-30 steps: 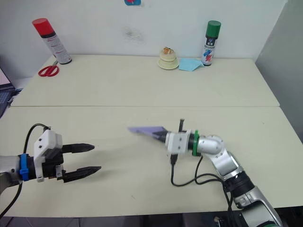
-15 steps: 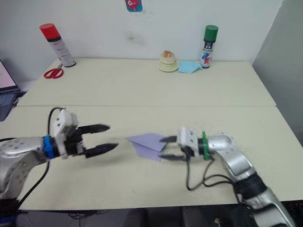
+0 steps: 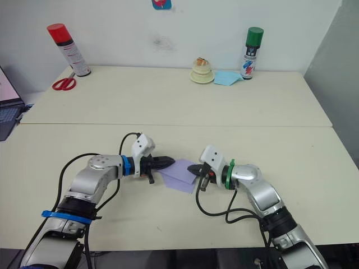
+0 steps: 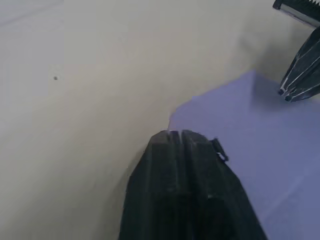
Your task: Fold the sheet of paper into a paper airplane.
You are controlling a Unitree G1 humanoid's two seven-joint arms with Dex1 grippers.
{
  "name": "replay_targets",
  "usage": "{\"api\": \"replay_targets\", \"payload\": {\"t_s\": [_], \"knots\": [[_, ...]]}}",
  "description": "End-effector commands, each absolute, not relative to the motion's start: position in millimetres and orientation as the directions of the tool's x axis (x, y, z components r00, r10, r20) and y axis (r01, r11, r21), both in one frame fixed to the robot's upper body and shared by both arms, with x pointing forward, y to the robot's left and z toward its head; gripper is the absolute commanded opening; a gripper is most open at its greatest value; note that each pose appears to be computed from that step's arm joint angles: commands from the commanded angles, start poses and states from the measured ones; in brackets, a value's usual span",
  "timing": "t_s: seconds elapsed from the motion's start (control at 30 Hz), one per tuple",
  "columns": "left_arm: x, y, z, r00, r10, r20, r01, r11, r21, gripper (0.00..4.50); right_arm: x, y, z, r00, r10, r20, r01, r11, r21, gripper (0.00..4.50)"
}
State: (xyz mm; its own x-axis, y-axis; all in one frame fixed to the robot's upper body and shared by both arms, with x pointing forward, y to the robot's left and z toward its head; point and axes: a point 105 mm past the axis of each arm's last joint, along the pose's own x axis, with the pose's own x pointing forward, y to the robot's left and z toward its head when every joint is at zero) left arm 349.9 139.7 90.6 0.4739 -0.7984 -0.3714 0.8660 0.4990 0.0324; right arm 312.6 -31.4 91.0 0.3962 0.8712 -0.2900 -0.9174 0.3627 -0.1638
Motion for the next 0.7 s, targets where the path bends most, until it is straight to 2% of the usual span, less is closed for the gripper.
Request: {"api": "replay_targets", "payload": {"t_s": [0.03, 0.13, 0.4, 0.57, 0.63, 0.7], "knots": [[341.9, 131.9, 84.3, 0.431, -0.813, -0.391, 0.892, 0.451, 0.044, 0.38, 307.2, -32.2, 81.5, 0.39, 0.859, -0.332, -0.919, 0.341, -0.197, 0.0], [331.5, 132.1, 75.9, 0.425, -0.813, -0.398, 0.893, 0.447, 0.041, 0.38, 300.8, -31.6, 75.9, 0.382, 0.86, -0.338, -0.923, 0.337, -0.184, 0.0], [317.7, 155.6, 74.6, 0.5, -0.792, -0.349, 0.847, 0.531, 0.008, 0.38, 292.2, -32.7, 67.7, 0.361, 0.859, -0.364, -0.927, 0.287, -0.242, 0.0], [308.5, 174.9, 60.2, 0.517, -0.75, -0.411, 0.822, 0.57, -0.006, 0.38, 292.0, -24.1, 77.8, 0.335, 0.892, -0.305, -0.932, 0.265, -0.249, 0.0], [307.4, 177.5, 55.4, 0.517, -0.745, -0.422, 0.819, 0.574, -0.01, 0.38, 294.2, -24.0, 75.3, 0.342, 0.885, -0.315, -0.931, 0.275, -0.239, 0.0], [307.7, 175.0, 54.3, 0.514, -0.747, -0.422, 0.82, 0.572, -0.014, 0.38, 302.4, -31.7, 80.0, 0.402, 0.87, -0.284, -0.915, 0.374, -0.149, 0.0]]}}
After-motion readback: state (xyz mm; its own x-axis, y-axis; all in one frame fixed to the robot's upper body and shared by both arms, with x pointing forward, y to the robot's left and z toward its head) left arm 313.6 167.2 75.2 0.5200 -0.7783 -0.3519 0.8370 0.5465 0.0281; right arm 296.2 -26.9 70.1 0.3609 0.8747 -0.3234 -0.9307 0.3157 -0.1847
